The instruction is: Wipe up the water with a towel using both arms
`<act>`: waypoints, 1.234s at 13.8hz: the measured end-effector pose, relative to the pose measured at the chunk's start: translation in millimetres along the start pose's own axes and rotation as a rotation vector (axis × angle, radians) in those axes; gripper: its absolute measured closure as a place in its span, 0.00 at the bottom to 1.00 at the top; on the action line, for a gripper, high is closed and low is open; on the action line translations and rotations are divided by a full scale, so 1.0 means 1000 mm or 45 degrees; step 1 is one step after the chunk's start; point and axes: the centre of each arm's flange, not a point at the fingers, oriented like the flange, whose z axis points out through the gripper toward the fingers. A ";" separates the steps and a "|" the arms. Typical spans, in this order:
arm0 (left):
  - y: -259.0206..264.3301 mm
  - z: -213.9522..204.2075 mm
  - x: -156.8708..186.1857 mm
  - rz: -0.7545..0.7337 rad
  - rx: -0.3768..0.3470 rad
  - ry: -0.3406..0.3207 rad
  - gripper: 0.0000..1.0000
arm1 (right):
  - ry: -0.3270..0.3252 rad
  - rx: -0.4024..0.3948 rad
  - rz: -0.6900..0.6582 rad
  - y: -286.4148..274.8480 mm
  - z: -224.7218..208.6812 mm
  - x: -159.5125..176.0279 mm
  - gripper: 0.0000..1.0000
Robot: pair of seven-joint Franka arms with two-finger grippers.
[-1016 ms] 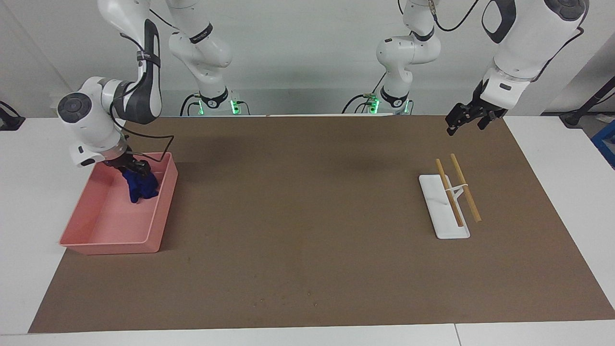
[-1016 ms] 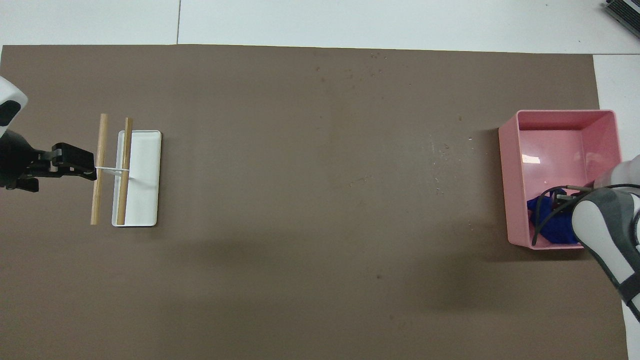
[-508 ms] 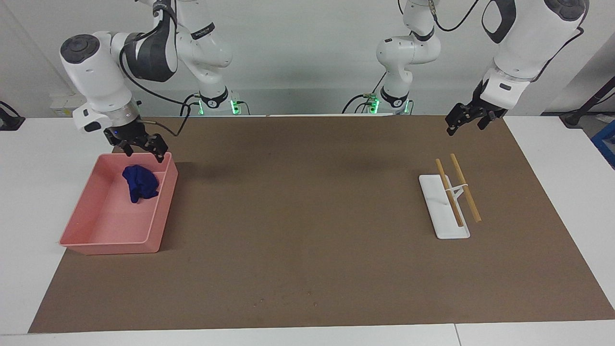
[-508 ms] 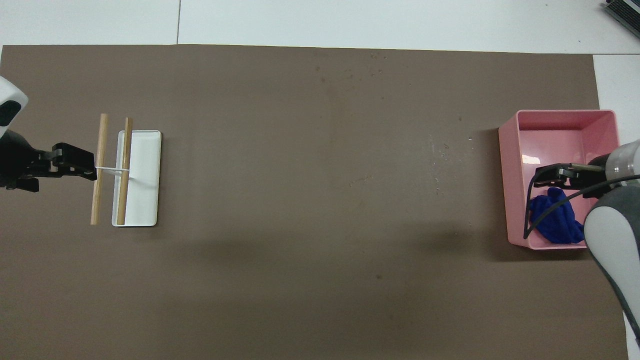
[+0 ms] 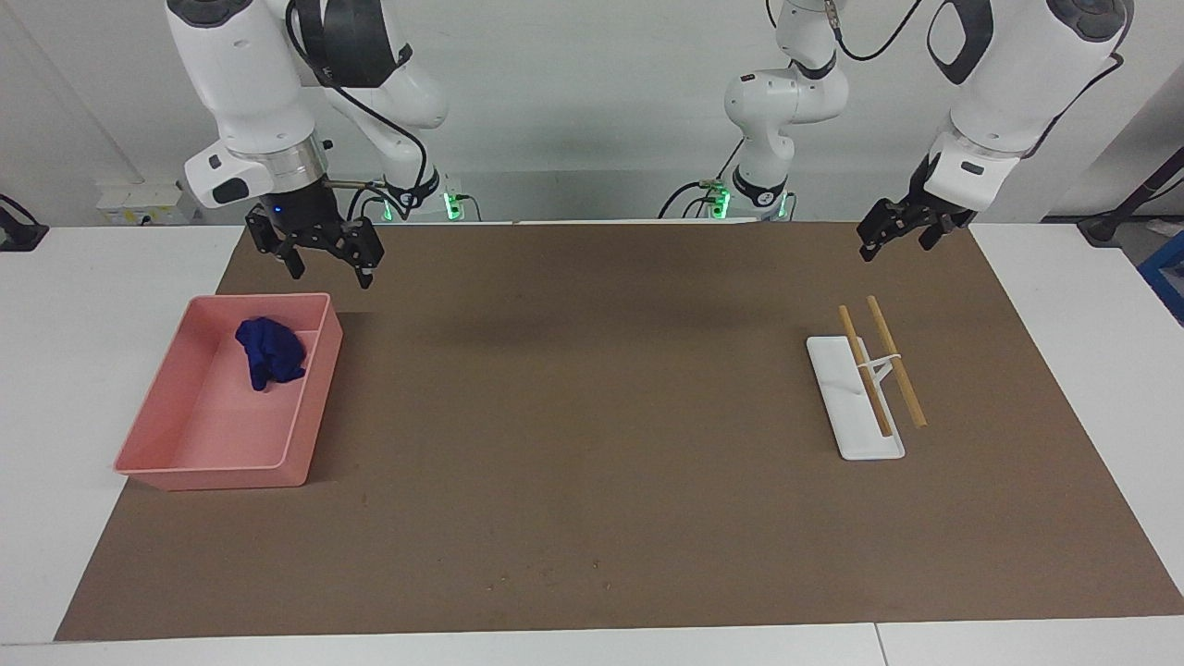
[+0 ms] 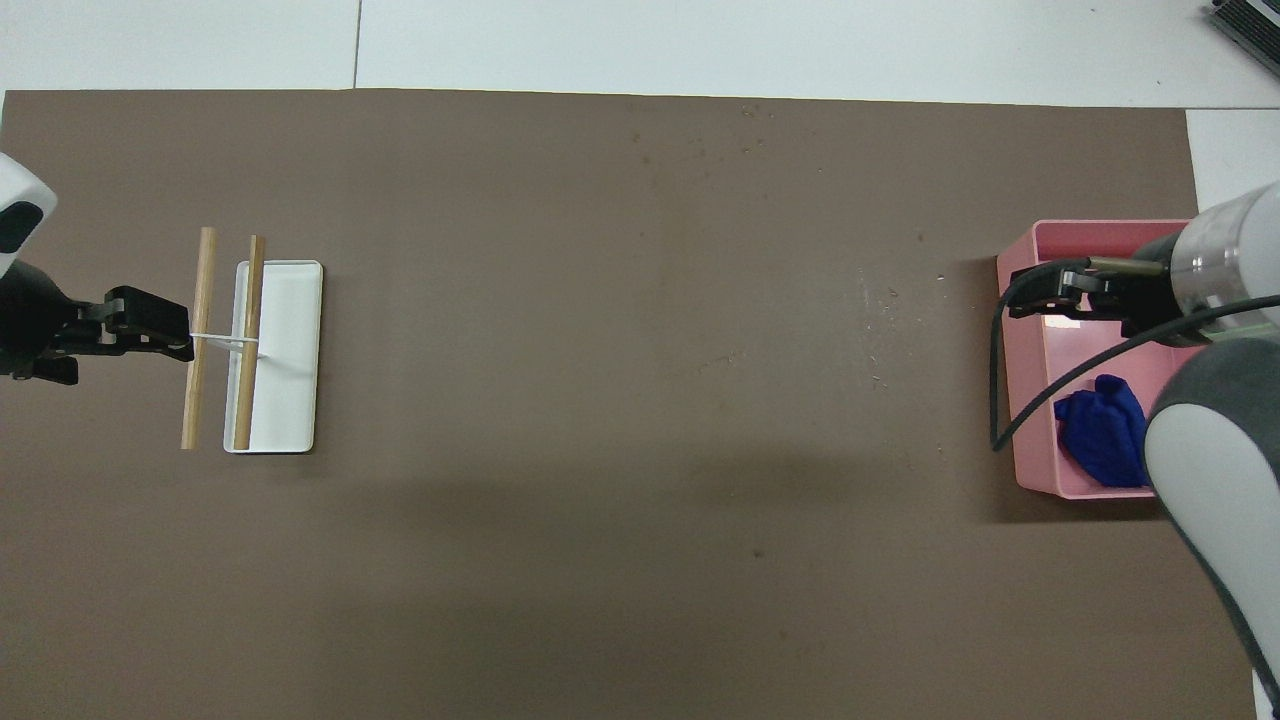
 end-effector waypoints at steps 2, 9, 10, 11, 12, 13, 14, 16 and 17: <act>0.001 -0.001 0.000 0.001 0.001 0.003 0.00 | 0.019 0.014 0.004 0.002 -0.011 0.007 0.00; 0.000 -0.003 0.000 0.003 0.022 0.011 0.00 | -0.042 -0.002 0.024 0.014 -0.062 -0.002 0.00; 0.000 -0.004 0.000 0.004 0.022 0.014 0.00 | -0.041 -0.002 0.032 0.017 -0.064 -0.001 0.00; -0.001 -0.005 0.000 0.003 0.022 0.016 0.00 | -0.041 -0.002 0.041 0.021 -0.064 0.000 0.00; -0.001 -0.006 0.000 0.001 0.022 0.017 0.00 | -0.045 -0.003 0.046 0.023 -0.063 0.001 0.00; -0.002 -0.006 0.000 0.000 0.022 0.017 0.00 | -0.056 -0.006 0.045 0.023 -0.061 0.001 0.00; -0.001 -0.006 0.000 0.002 0.023 0.017 0.00 | -0.071 -0.009 0.040 0.022 -0.060 0.000 0.00; 0.002 -0.006 -0.002 0.010 0.025 0.011 0.00 | -0.091 -0.015 0.029 0.019 -0.058 -0.002 0.00; 0.005 -0.006 -0.002 0.016 0.026 0.010 0.00 | -0.102 -0.018 0.027 0.019 -0.057 -0.004 0.00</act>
